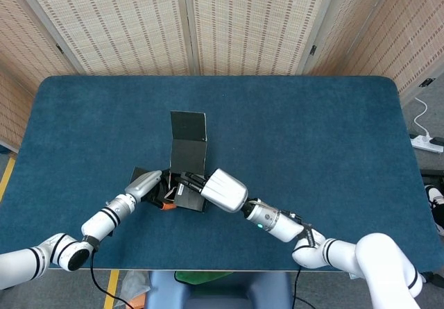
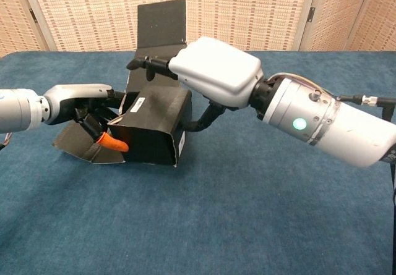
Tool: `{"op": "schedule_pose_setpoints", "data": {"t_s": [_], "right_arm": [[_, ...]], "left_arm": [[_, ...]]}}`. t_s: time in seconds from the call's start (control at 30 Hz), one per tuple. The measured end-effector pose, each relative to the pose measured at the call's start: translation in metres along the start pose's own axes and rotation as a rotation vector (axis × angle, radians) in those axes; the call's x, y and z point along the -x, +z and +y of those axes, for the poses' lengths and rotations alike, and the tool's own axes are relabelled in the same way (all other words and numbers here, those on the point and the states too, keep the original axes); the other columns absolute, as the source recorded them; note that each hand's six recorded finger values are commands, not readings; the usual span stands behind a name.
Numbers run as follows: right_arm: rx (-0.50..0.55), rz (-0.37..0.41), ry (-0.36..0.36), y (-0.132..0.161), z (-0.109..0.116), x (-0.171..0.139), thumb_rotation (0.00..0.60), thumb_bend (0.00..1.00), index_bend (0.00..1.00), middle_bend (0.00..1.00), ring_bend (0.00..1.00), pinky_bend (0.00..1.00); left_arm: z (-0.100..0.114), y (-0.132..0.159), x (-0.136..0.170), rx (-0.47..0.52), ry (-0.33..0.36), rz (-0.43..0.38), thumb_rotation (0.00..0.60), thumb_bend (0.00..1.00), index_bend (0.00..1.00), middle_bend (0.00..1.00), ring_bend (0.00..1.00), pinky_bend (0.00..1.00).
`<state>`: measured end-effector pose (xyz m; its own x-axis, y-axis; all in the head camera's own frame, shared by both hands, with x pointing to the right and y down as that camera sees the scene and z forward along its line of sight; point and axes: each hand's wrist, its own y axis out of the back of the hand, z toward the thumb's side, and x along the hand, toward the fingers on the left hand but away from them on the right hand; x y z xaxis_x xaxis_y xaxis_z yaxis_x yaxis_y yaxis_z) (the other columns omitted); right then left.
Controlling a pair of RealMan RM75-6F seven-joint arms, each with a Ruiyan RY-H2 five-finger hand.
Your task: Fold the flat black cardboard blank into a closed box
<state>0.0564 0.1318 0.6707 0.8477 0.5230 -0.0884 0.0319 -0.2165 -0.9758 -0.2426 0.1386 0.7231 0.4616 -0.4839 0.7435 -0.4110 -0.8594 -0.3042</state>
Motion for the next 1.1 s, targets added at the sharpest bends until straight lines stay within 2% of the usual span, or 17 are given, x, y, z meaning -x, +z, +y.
{"op": "schedule_pose_setpoints", "data": {"t_s": [0.47, 0.67, 1.1], "right_arm": [[-0.004, -0.005, 0.053, 0.002, -0.027, 0.005, 0.600, 0.24, 0.33, 0.36, 0.77, 1.00], [-0.007, 0.000, 0.068, 0.003, -0.036, 0.003, 0.600, 0.28, 0.36, 0.38, 0.77, 1.00], [-0.021, 0.004, 0.072, 0.000, -0.043, -0.002, 0.600, 0.28, 0.36, 0.38, 0.77, 1.00]], "left_arm": [[-0.013, -0.010, -0.010, -0.097, 0.007, 0.040, 0.600, 0.23, 0.25, 0.30, 0.56, 0.69], [-0.017, -0.012, -0.014, -0.121, 0.006, 0.053, 0.600, 0.23, 0.23, 0.29, 0.56, 0.69], [-0.021, -0.010, -0.018, -0.161, 0.002, 0.067, 0.600, 0.23, 0.15, 0.23, 0.56, 0.68]]}}
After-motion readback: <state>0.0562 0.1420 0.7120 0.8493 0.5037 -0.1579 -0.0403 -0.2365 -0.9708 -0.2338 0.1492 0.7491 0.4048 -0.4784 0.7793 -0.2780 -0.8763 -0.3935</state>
